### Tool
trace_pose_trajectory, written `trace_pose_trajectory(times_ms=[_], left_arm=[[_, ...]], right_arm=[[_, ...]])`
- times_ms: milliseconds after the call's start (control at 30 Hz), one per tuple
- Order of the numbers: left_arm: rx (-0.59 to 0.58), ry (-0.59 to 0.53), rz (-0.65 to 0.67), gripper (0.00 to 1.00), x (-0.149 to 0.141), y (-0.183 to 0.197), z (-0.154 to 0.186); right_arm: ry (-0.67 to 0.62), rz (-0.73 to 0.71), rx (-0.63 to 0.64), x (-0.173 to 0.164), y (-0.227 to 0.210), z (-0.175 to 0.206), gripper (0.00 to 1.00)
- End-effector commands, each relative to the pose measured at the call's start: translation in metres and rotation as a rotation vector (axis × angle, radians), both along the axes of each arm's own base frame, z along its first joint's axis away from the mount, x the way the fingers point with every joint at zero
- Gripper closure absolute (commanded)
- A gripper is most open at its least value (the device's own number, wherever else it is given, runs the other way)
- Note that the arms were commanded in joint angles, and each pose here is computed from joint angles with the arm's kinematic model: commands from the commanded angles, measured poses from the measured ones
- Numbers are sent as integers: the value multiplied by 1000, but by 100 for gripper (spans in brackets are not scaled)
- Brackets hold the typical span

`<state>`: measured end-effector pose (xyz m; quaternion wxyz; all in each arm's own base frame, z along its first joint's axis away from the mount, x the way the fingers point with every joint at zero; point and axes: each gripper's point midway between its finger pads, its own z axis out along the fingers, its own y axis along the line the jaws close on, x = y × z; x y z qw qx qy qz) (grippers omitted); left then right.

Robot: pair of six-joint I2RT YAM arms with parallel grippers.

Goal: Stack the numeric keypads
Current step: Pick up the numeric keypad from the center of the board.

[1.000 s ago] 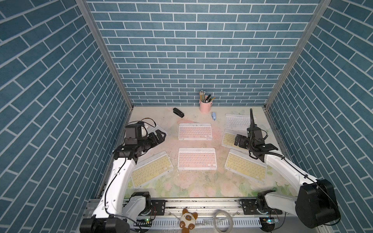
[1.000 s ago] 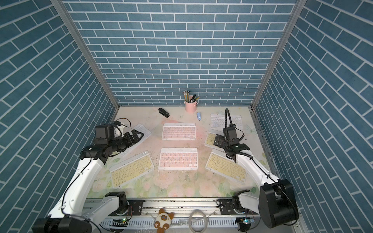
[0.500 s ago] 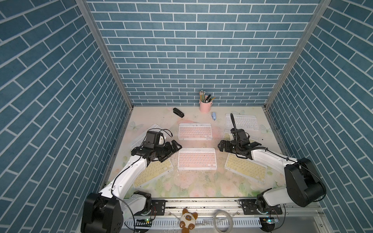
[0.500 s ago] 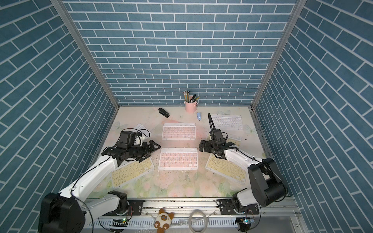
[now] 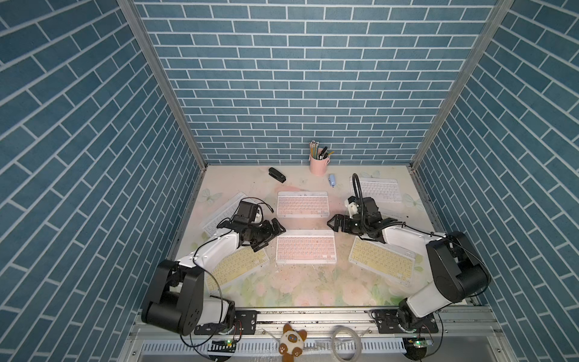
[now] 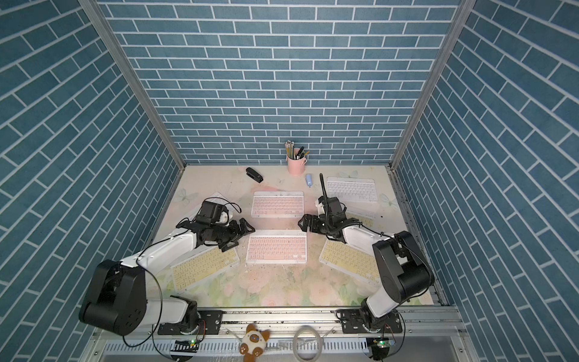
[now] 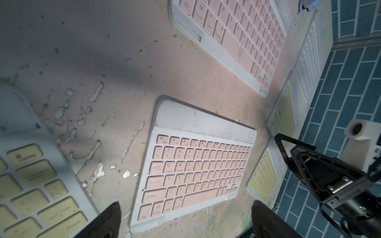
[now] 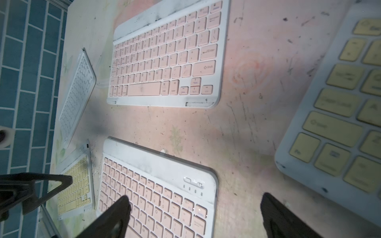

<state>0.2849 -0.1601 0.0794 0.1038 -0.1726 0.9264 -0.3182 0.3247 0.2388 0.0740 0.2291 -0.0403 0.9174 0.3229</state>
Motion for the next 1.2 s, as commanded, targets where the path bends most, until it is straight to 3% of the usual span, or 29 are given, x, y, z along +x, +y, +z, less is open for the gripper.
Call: trace_pose_trajectory(times_ms=[0, 333, 767, 1167], left_arm=[[0, -27, -21, 0, 15, -7, 0], [31, -14, -69, 0, 41, -20, -9], [67, 3, -115, 0, 44, -22, -27], [55, -20, -142, 1, 57, -38, -23]], right_arm=[[6, 31, 56, 1, 14, 5, 1], [24, 46, 80, -3, 21, -7, 1], [47, 49, 79, -9, 24, -19, 1], [59, 37, 103, -12, 26, -24, 1]])
